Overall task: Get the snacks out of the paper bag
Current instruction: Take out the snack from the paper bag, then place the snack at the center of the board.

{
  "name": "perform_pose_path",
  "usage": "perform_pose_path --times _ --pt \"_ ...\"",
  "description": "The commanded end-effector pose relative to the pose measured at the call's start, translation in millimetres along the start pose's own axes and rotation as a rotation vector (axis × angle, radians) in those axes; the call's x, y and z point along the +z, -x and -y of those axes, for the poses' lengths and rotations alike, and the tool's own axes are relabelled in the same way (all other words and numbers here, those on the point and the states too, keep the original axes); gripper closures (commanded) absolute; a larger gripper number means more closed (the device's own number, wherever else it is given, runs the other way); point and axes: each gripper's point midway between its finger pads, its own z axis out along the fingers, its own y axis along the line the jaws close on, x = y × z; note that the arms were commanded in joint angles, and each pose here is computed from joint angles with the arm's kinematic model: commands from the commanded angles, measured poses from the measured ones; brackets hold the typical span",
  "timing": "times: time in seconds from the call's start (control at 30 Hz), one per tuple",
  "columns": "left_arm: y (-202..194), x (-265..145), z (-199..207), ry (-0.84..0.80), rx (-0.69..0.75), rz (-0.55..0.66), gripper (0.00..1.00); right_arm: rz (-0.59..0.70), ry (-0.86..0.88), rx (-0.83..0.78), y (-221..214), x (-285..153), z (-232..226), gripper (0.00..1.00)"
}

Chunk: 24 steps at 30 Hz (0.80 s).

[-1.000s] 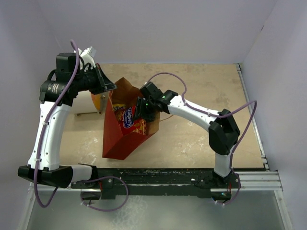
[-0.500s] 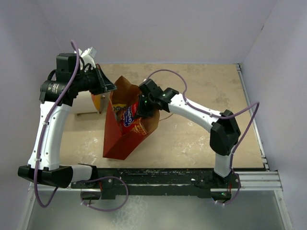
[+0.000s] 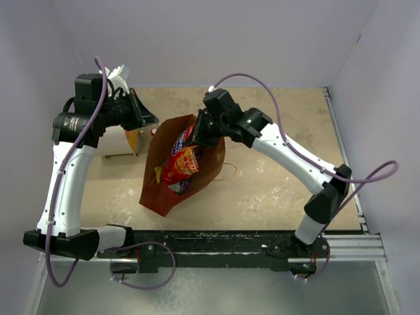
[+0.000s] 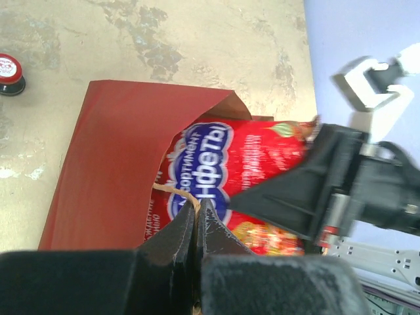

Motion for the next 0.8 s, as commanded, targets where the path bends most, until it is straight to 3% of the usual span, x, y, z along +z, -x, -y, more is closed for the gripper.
perform_pose_path --times 0.0,0.2,0.4,0.6,0.77 --pt "10 -10 9 -0.03 0.018 0.074 1.0 0.214 0.293 -0.001 39 -112 -79 1.0" --pt "10 -12 12 -0.044 0.021 0.073 1.0 0.339 0.389 0.017 47 -190 -90 1.0" --pt "8 -11 9 -0.034 0.016 0.075 1.0 0.601 0.337 -0.008 74 -271 -71 1.0" --pt "6 -12 9 -0.032 -0.004 0.081 1.0 0.871 0.152 0.031 95 -326 -11 1.0" --pt "4 -12 5 -0.015 -0.005 0.077 1.0 1.028 -0.079 0.082 97 -337 61 1.0"
